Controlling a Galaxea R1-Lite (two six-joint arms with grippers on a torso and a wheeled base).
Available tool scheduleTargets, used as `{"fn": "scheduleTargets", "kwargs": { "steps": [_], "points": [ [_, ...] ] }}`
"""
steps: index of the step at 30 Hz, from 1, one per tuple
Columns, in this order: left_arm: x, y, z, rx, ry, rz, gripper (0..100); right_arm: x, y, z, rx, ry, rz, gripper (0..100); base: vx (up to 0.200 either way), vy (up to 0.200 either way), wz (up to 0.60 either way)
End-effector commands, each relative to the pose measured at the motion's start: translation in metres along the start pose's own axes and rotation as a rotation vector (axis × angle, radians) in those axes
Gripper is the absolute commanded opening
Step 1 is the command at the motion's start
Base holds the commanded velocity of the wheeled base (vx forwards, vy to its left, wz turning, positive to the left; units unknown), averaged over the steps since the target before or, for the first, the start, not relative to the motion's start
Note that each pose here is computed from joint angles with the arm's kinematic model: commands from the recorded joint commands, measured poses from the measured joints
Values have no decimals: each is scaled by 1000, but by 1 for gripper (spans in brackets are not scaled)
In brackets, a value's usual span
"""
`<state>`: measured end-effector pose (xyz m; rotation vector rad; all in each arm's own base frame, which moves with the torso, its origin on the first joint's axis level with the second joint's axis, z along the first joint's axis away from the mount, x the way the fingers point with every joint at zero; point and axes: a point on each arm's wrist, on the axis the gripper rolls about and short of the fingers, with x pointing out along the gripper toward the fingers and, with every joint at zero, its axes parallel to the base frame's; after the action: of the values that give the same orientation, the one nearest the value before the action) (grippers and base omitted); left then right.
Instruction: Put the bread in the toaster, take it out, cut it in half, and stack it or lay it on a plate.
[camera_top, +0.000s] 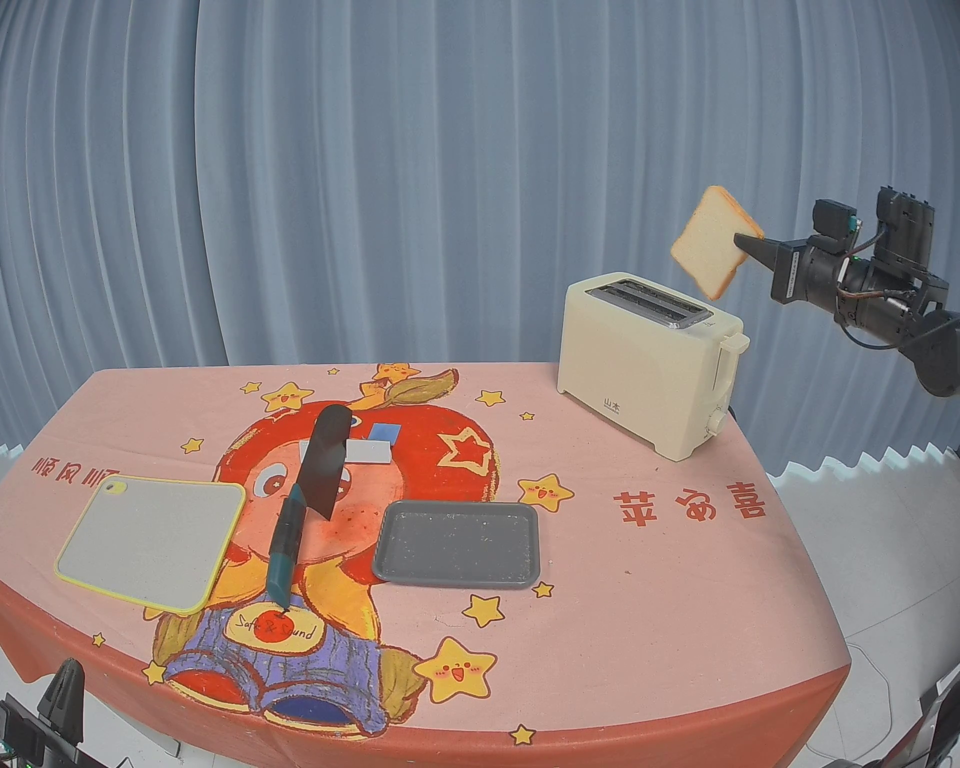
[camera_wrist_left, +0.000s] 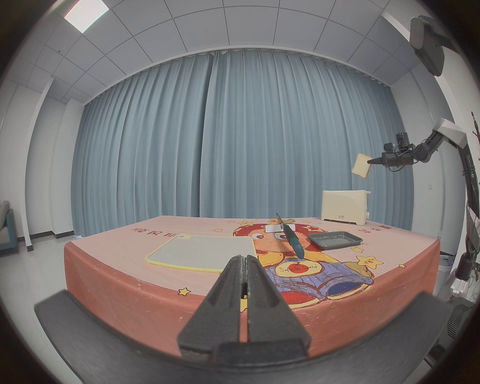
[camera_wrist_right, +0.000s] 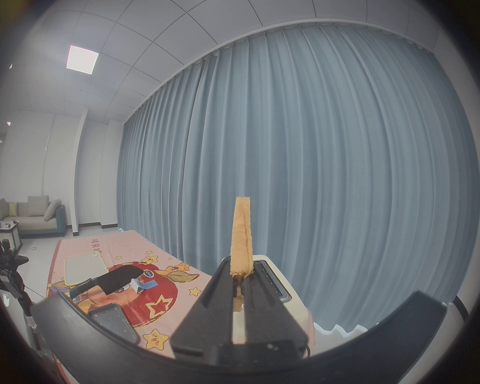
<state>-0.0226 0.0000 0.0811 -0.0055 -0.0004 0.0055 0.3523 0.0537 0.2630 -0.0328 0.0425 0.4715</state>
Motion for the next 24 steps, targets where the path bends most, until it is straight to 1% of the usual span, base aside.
{"fn": "scheduleTargets", "kwargs": {
  "steps": [1,6,10,17,24],
  "points": [
    [1,0,-5,-1,19,1,0,33,-5,-17,8,28,15,0,0,0,0],
    [1,0,-5,-1,19,1,0,55,-10,-24,7,25,20,0,0,0,0],
    [1,0,-5,-1,19,1,0,68,-15,-31,13,44,19,0,0,0,0],
    [1,0,-5,-1,19,1,0,78,-19,-41,17,63,37,0,0,0,0],
    [1,0,-5,-1,19,1,0,79,-21,-43,18,66,35,0,0,0,0]
  ]
}}
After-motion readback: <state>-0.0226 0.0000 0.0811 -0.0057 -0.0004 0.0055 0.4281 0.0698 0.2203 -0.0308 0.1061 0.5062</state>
